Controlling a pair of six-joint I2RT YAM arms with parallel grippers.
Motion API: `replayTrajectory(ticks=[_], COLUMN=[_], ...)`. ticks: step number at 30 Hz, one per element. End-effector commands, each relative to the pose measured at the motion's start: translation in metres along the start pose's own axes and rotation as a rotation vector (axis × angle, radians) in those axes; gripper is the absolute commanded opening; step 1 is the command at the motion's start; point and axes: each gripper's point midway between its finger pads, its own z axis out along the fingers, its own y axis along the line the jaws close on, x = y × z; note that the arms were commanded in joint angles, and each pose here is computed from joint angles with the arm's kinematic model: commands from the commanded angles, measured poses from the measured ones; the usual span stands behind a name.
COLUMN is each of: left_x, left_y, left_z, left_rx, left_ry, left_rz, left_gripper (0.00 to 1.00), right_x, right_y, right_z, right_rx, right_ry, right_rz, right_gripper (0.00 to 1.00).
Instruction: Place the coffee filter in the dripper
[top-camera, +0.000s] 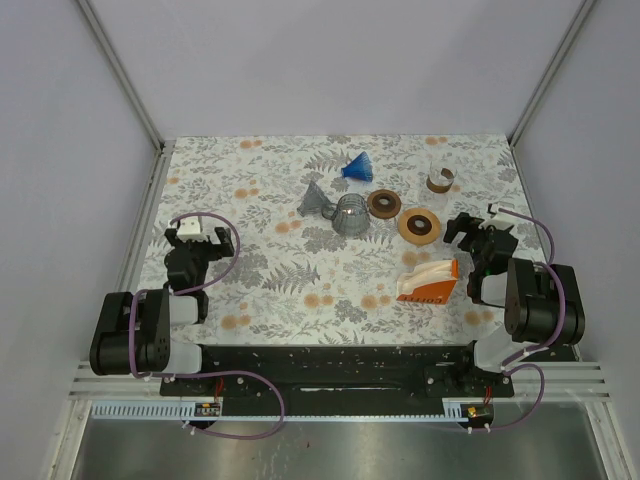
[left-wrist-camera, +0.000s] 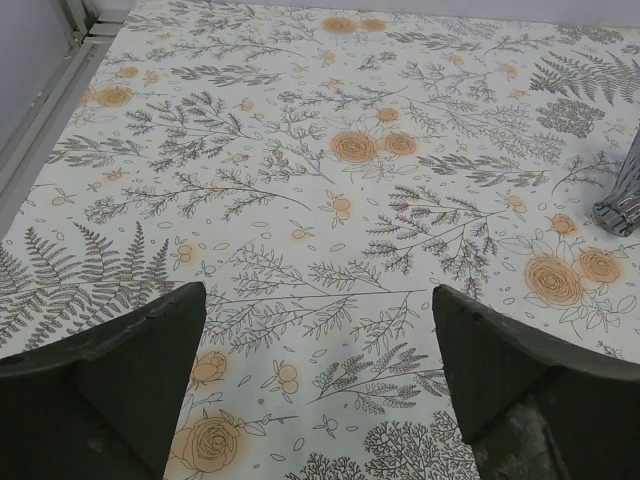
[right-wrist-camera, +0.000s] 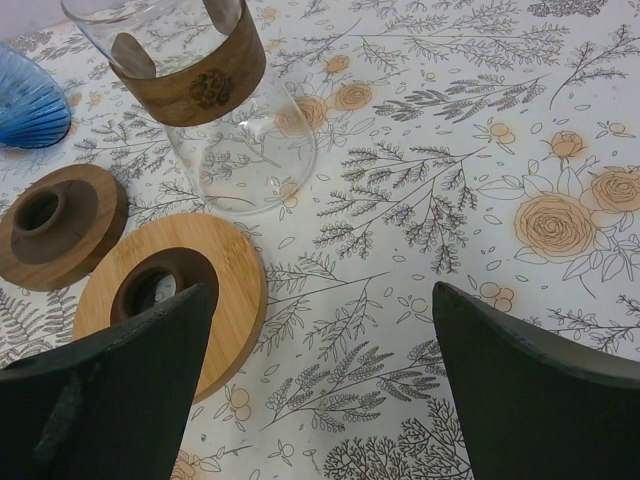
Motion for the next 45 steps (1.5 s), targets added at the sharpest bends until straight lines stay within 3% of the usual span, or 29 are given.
replayTrajectory(ticks=[1,7,10,14,19,22,27,31,45], left_x=[-0.024,-0.025,-0.026,-0.031,-0.055,-0.073,-0.098,-0.109,-0.112], left_y=[0.001,0.000,-0.006,-0.013,-0.020,-0.023,-0.050,-0.066,-0.067], left_z=[0.008,0.008,0.009,0.010,0.019,0.020,0.009,-0.004,-0.023], left_rx=[-0.008,-0.003,0.036,0.076,0.121,0.145,0.302,0.397,0.396], left_ry=[-0.079,-0.079,-0.080,-0.045,0.058,0.135,0.290,0.364,0.455], left_rz=[0.015,0.017,0.030,0.045,0.086,0.102,0.084,0.075,0.069], left_gripper=[0.99,0.99,0.99,0.99,0.99,0.99,0.96,0.94,0.93], right_x=[-0.020,-0.024,-0.046,-0.107,-0.185,-0.217,-0.223,-0.207,-0.129], right_y=[0.010,0.011,-0.001,-0.014,0.012,0.030,0.048,0.039,0.059], right_z=[0.006,0.003,-0.008,-0.025,-0.051,-0.049,-0.013,0.023,0.118], right_rx=[-0.047,-0.052,0.049,0.203,0.155,0.107,0.059,0.100,0.093], right_ry=[-0.052,-0.074,-0.095,-0.144,-0.177,-0.111,0.221,0.389,0.623], right_rz=[-0.029,-0.025,0.007,0.056,0.062,0.086,0.116,0.105,0.012], right_gripper=[0.99,1.00,1.00,0.99,0.93,0.90,0.86,0.86,0.74])
